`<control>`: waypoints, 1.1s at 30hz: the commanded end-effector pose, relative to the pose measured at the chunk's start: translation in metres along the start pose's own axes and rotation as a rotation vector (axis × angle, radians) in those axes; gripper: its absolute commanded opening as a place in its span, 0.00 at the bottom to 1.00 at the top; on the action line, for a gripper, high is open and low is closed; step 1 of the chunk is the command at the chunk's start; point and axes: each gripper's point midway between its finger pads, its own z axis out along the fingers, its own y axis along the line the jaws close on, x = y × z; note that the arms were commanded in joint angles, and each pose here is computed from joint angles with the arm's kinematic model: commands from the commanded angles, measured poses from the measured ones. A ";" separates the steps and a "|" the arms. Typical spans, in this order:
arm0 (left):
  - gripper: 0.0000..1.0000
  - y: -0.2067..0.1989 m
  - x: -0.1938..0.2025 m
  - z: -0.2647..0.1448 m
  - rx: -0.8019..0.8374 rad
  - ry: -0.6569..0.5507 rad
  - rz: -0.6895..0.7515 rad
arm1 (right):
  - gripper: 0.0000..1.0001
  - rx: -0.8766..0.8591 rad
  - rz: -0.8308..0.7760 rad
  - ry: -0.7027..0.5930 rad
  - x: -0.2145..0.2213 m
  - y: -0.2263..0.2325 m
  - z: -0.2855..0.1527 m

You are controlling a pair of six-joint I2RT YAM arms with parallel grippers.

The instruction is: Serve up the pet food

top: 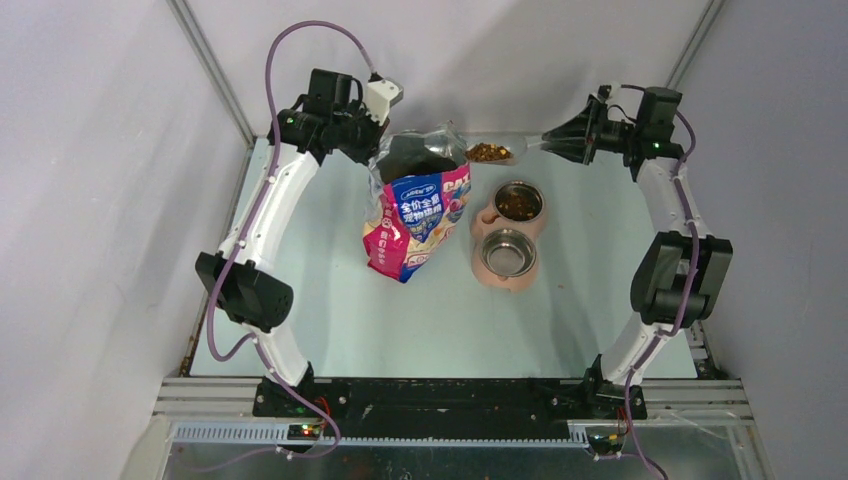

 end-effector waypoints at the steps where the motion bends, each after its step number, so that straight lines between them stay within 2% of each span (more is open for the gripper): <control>1: 0.00 0.008 -0.004 -0.004 -0.022 -0.008 -0.021 | 0.00 -0.026 -0.078 -0.010 0.017 0.016 -0.017; 16: 0.00 0.010 -0.008 0.008 -0.001 -0.012 -0.025 | 0.00 -0.031 -0.056 -0.087 0.038 -0.007 -0.052; 24: 0.00 0.009 -0.010 0.015 0.012 -0.017 -0.027 | 0.00 -0.013 -0.018 -0.135 0.049 -0.037 -0.075; 33: 0.00 0.012 -0.017 0.021 0.017 -0.022 -0.022 | 0.00 0.036 -0.053 -0.184 0.068 -0.070 -0.093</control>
